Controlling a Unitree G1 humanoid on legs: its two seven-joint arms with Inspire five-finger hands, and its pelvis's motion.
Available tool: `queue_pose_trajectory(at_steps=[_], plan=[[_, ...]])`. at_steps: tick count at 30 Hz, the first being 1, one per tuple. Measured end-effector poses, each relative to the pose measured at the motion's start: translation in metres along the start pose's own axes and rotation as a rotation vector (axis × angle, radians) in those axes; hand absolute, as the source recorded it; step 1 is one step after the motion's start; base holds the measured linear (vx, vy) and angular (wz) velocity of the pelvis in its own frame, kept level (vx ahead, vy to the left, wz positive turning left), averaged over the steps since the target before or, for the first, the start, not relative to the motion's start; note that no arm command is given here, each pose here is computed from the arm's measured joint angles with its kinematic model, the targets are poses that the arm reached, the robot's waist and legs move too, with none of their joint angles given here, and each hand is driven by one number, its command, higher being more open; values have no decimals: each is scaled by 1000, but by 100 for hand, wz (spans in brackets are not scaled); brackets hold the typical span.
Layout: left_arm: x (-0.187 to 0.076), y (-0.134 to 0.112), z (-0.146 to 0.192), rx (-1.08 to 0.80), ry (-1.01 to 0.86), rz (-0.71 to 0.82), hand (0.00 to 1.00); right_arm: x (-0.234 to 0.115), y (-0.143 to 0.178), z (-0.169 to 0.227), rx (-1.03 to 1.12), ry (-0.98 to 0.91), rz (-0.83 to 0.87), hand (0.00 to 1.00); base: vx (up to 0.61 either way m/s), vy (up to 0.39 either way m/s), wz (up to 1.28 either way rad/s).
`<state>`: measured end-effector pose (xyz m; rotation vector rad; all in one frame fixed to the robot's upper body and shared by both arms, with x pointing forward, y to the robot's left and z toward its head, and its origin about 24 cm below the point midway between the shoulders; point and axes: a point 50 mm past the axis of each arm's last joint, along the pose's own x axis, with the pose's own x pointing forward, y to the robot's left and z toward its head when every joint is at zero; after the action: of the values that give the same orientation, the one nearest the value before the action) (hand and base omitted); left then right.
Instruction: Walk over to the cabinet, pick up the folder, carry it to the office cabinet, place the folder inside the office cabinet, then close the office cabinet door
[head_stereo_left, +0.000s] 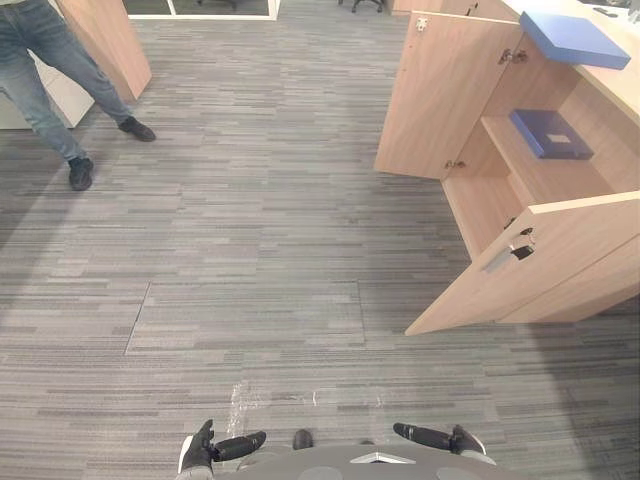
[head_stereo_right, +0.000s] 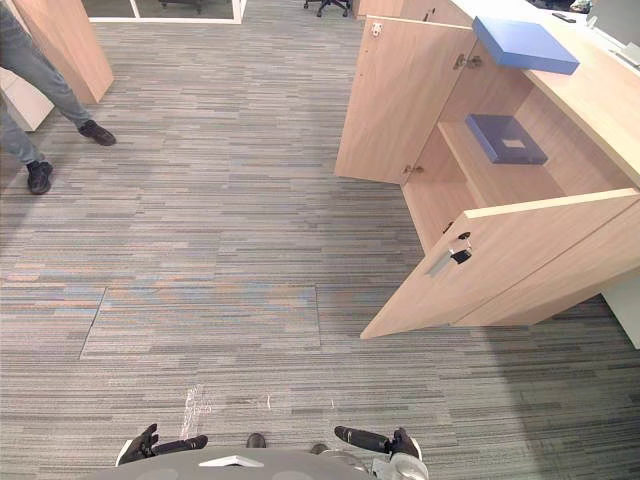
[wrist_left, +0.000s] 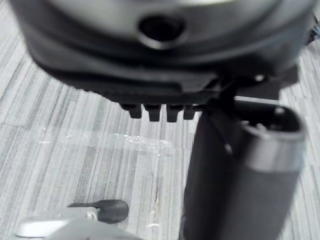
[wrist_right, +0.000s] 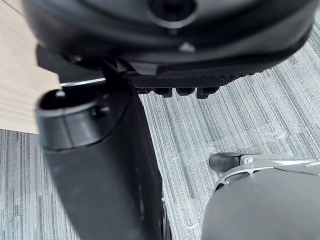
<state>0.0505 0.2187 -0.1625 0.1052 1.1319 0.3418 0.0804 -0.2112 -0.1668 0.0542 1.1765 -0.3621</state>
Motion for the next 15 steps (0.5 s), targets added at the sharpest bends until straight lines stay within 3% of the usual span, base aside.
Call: queue_pose_trajectory(at_steps=[6,12,15], plan=[[1,3,2,-25,-3,16,100,1,3,4,10,-9,9,100,-1,-3,-2],[3,4,19,-263,-52,76,100,1,3,10,56,-28,4,100,7,-2,-18],[4,2,27,-293,-75,73,100,1,3,11,59,-28,3,100,102,143,-11]])
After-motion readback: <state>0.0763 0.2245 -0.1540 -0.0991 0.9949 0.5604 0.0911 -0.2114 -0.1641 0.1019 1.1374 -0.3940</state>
